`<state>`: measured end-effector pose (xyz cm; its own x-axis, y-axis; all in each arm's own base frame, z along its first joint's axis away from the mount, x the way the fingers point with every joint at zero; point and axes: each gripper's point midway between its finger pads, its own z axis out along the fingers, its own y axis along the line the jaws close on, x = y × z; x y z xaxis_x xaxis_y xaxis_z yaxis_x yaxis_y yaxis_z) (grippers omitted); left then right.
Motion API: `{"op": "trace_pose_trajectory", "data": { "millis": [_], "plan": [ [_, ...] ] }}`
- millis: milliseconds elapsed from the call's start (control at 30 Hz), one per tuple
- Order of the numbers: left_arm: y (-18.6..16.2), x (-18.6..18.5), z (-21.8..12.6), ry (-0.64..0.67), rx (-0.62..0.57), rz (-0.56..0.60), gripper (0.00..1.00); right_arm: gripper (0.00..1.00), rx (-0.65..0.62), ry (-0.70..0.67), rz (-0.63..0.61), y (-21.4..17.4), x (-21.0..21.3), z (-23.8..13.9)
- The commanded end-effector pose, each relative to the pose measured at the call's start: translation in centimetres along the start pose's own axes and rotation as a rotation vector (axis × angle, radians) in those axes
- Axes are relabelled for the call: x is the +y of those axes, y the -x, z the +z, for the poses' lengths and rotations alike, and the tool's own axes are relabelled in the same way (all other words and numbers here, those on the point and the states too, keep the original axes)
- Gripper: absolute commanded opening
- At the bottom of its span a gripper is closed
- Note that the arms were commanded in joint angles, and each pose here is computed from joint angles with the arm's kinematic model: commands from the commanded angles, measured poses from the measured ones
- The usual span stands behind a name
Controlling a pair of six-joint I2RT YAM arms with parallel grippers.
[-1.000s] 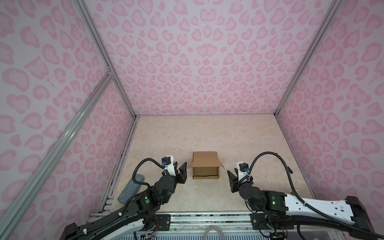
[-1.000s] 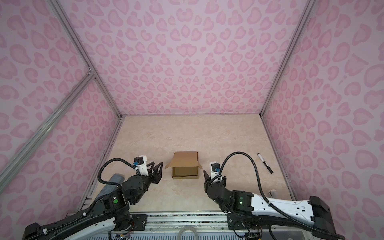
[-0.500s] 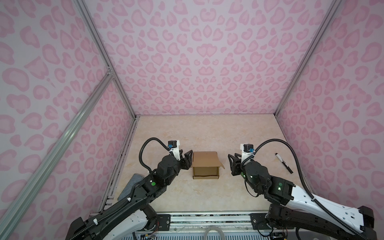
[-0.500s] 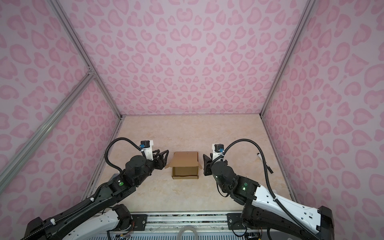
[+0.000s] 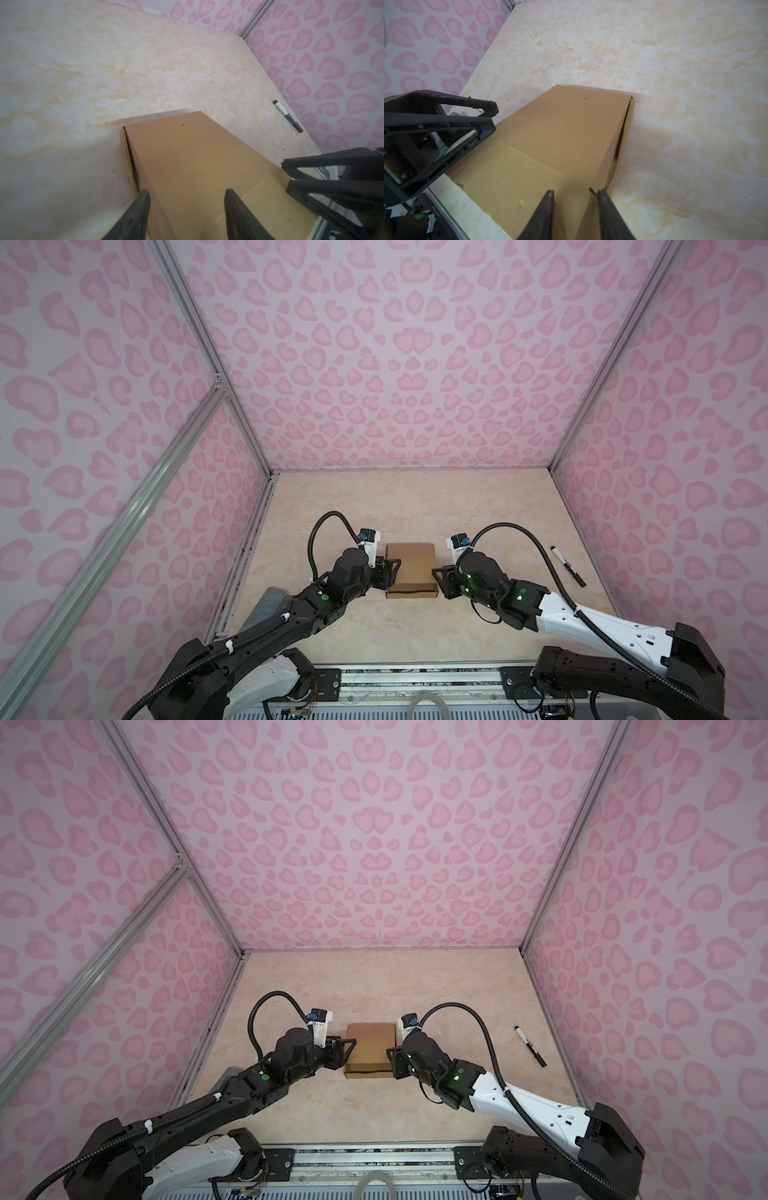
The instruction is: Fold the paper box
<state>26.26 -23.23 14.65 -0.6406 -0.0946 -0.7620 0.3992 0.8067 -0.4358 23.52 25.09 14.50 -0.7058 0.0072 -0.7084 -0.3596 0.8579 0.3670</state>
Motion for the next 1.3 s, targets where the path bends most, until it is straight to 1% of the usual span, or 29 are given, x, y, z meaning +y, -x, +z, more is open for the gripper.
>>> {"op": "trace_pose_trajectory", "data": {
  "millis": [0, 200, 367, 567, 767, 833, 967, 1033, 1100, 1267],
  "plan": [
    [-0.3, -0.2, 0.4, -0.032, -0.017, -0.029, 0.60, 0.36, 0.035, 0.002, 0.033, -1.1, -0.5, 1.0],
    [-2.9, 1.2, 1.3, -0.008, 0.034, -0.061, 0.59, 0.36, 0.109, -0.068, 0.049, -3.6, -2.6, 2.9],
    [-4.6, 2.1, 2.0, 0.004, 0.064, -0.083, 0.59, 0.35, 0.214, -0.117, 0.050, -5.6, -3.9, 4.3],
    [-6.4, 2.9, 2.7, 0.016, 0.097, -0.105, 0.58, 0.33, 0.243, -0.155, 0.060, -6.6, -4.8, 4.8],
    [-5.1, 2.6, 2.6, 0.017, 0.075, -0.078, 0.58, 0.34, 0.195, -0.166, 0.034, -4.6, -4.5, 3.7],
    [-4.0, 2.3, 2.2, 0.010, 0.054, -0.067, 0.58, 0.34, 0.181, -0.169, 0.018, -3.8, -4.4, 3.2],
    [-0.5, 1.8, 0.8, 0.002, -0.036, -0.056, 0.59, 0.35, 0.145, -0.152, -0.003, -2.2, -3.8, 2.8],
    [0.4, 1.9, 0.3, 0.005, -0.062, -0.053, 0.59, 0.35, 0.131, -0.141, -0.016, -1.9, -3.6, 3.0],
    [0.3, 2.2, 0.3, 0.012, -0.054, -0.057, 0.59, 0.35, 0.142, -0.133, -0.024, -1.9, -3.6, 3.4],
    [-2.5, 3.2, 1.2, 0.025, 0.017, -0.096, 0.59, 0.35, 0.225, -0.121, -0.057, -2.7, -3.3, 4.9]
  ]
}}
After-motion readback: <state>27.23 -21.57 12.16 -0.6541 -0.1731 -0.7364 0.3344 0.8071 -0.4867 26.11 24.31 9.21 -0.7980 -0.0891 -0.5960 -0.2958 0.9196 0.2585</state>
